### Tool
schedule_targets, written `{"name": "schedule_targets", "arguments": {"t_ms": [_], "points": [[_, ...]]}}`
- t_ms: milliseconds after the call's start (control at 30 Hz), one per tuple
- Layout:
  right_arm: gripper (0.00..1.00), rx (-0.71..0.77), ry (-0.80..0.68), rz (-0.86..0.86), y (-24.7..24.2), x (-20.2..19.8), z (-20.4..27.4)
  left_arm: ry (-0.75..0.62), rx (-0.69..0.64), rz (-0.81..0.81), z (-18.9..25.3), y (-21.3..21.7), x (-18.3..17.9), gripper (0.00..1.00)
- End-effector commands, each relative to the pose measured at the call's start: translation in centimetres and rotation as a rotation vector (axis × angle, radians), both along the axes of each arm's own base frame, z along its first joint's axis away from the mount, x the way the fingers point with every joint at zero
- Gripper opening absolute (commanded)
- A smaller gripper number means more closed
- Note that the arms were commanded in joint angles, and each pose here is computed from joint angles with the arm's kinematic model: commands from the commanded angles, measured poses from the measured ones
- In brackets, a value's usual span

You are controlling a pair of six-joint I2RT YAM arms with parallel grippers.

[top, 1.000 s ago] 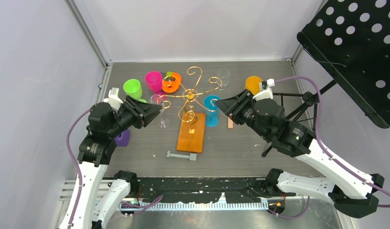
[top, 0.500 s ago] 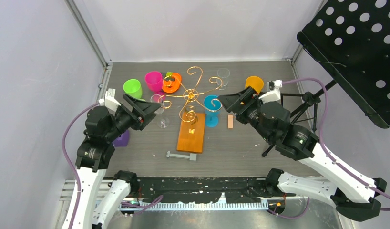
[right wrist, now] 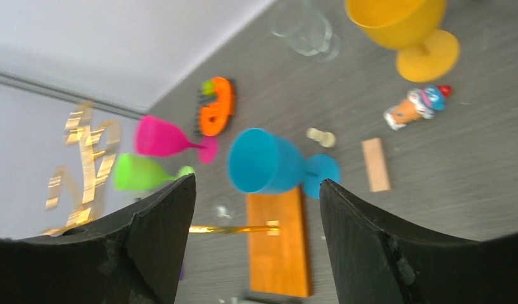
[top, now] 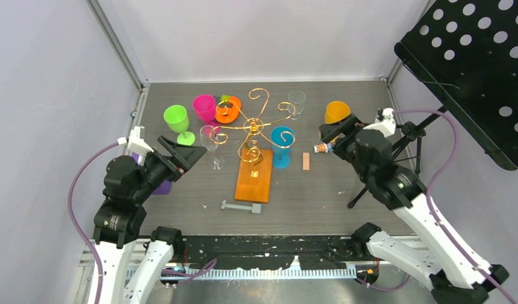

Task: Place the wine glass upside down on the wine glass rack
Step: Pick up the wine glass at the center of the board.

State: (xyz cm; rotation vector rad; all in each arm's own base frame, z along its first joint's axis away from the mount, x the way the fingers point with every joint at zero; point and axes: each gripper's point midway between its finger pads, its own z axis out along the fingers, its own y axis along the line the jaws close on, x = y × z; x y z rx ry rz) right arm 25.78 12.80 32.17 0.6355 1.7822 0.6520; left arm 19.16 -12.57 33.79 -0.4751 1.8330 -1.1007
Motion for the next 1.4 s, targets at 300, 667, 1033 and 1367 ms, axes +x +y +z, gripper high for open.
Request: {"name": "schedule_targets", "arguments": {"t_ms": [300,667,1033,1367], "points": [[0.83,-0.225,0.348,0.364,6.3,6.7,-10.9,-0.023,0.133,0.055,-1.9,1.8,-1.0,0.82],[0.62,-0.351,0.450,0.410,7.6,9.0,-15.0,-0.019,0.148,0.061,-2.5,2.1,-1.1,0.82],[0.21,-0.582,0.516,0.364,6.1,9.3,-15.8,-0.019,0.152,0.059,-2.8,2.1,-1.2,0.82],[0.07,-0.709,0.535,0.280,2.9,8.6,-14.0,-0.012,0.148,0.056,-3.1,2.0,-1.0,0.82]]}}
